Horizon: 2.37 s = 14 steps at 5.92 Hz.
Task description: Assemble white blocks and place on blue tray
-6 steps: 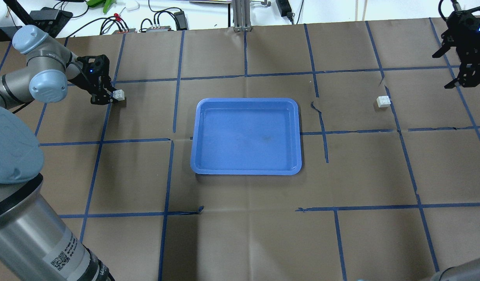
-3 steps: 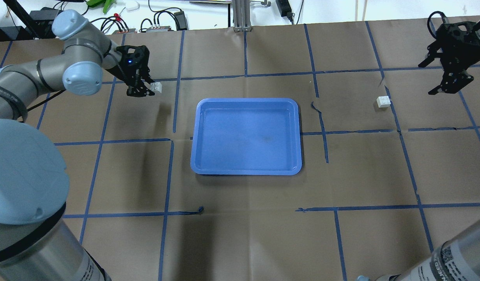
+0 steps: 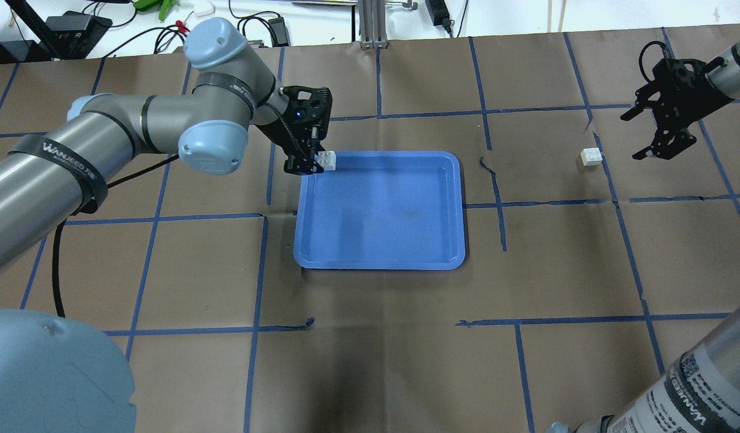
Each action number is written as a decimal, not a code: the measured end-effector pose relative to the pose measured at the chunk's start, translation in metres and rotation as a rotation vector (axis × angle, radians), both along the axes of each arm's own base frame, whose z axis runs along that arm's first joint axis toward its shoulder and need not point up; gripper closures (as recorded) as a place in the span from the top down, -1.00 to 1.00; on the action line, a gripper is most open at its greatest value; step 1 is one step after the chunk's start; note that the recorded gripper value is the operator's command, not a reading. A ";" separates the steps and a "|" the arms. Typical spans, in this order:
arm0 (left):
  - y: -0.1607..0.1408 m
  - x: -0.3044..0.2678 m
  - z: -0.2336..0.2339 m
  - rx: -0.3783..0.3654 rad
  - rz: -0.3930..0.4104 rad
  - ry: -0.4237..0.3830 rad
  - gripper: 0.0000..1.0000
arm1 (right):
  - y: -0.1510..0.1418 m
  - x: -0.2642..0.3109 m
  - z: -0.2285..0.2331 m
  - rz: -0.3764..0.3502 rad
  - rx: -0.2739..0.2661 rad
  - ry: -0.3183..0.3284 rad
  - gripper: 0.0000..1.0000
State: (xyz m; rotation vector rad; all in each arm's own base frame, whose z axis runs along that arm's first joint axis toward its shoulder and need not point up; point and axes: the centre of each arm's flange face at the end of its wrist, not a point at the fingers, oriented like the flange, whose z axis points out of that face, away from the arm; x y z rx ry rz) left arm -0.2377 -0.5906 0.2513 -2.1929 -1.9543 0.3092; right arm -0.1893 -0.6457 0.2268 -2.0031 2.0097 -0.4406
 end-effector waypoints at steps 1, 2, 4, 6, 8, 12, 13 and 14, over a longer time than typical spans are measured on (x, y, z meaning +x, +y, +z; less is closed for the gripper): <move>0.022 -0.029 -0.015 0.012 0.038 -0.022 -1.00 | 0.001 0.001 -0.015 0.001 -0.002 -0.001 0.99; 0.039 -0.053 -0.030 0.009 0.063 -0.035 -1.00 | 0.002 0.003 -0.023 0.001 -0.016 -0.007 0.99; 0.064 -0.080 -0.067 0.016 0.070 -0.057 -0.57 | 0.001 0.011 -0.036 0.013 -0.036 -0.036 0.99; 0.065 -0.081 -0.085 0.006 0.068 -0.082 0.97 | 0.001 0.017 -0.054 0.019 -0.023 -0.068 0.98; 0.064 -0.080 -0.069 -0.004 0.073 -0.085 0.97 | 0.001 0.020 -0.063 0.022 -0.011 -0.078 0.86; 0.061 -0.052 0.082 0.111 0.277 -0.183 0.97 | 0.000 0.019 -0.067 0.030 -0.015 -0.076 0.27; 0.066 -0.038 0.124 0.128 0.426 -0.190 0.97 | -0.001 0.019 -0.067 0.032 -0.019 -0.072 0.10; 0.073 -0.015 0.157 0.136 0.572 -0.196 0.97 | -0.001 0.018 -0.066 0.033 -0.024 -0.067 -0.10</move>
